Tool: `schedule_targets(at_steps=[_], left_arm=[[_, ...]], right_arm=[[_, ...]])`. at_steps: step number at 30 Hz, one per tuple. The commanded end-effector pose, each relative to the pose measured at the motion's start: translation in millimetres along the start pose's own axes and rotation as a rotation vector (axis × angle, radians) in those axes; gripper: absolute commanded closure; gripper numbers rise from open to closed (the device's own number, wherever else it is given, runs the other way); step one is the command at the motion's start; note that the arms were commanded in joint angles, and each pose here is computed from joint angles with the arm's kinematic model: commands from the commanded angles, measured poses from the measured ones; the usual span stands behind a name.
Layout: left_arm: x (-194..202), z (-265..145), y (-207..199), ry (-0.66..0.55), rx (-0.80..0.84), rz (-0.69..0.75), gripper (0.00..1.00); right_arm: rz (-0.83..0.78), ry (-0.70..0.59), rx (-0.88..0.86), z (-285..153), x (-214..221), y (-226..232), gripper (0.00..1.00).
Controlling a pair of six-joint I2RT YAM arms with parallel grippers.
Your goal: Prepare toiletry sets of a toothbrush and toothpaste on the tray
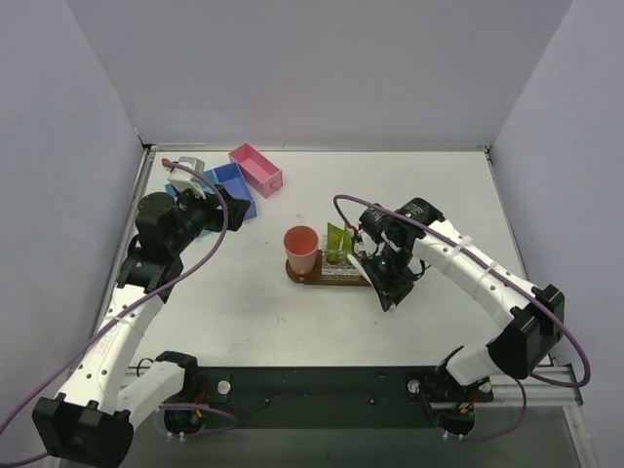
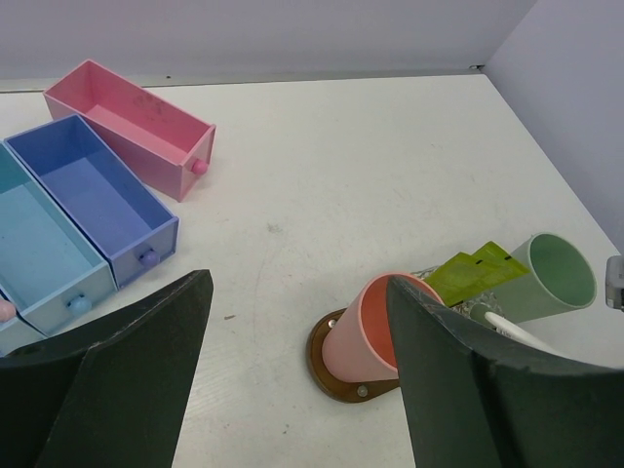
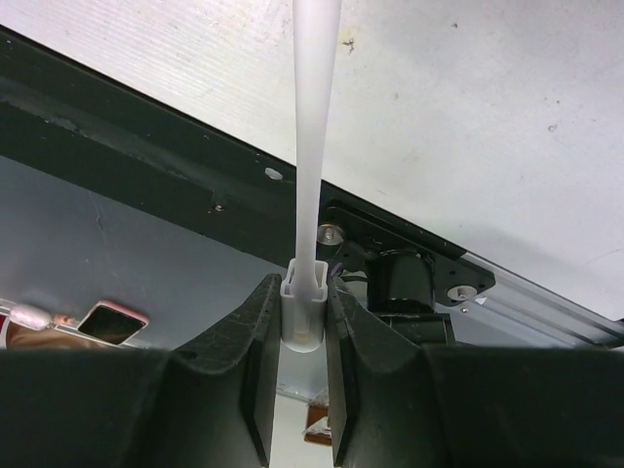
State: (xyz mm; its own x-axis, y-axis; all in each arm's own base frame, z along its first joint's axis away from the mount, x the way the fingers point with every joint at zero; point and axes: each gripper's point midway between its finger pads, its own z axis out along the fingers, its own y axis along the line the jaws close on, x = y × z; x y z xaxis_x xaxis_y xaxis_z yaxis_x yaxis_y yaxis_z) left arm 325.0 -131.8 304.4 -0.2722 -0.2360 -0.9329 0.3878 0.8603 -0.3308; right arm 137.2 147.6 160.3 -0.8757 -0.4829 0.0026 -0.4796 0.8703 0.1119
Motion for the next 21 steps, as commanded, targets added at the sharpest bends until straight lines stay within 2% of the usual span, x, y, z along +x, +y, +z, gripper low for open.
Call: schedule_targets(at_steps=[1,21], left_arm=[[-8.5,-3.0,-4.0,-0.028,0.005,0.027,0.18],[-5.2,-4.3,-12.6,-0.015,0.023,0.045,0.18]], right_arm=[[0.006,0.053,0.0,-7.3,7.2,-0.1,1.0],[0.024,0.115,0.011,-3.5,5.2,-1.5,1.0]])
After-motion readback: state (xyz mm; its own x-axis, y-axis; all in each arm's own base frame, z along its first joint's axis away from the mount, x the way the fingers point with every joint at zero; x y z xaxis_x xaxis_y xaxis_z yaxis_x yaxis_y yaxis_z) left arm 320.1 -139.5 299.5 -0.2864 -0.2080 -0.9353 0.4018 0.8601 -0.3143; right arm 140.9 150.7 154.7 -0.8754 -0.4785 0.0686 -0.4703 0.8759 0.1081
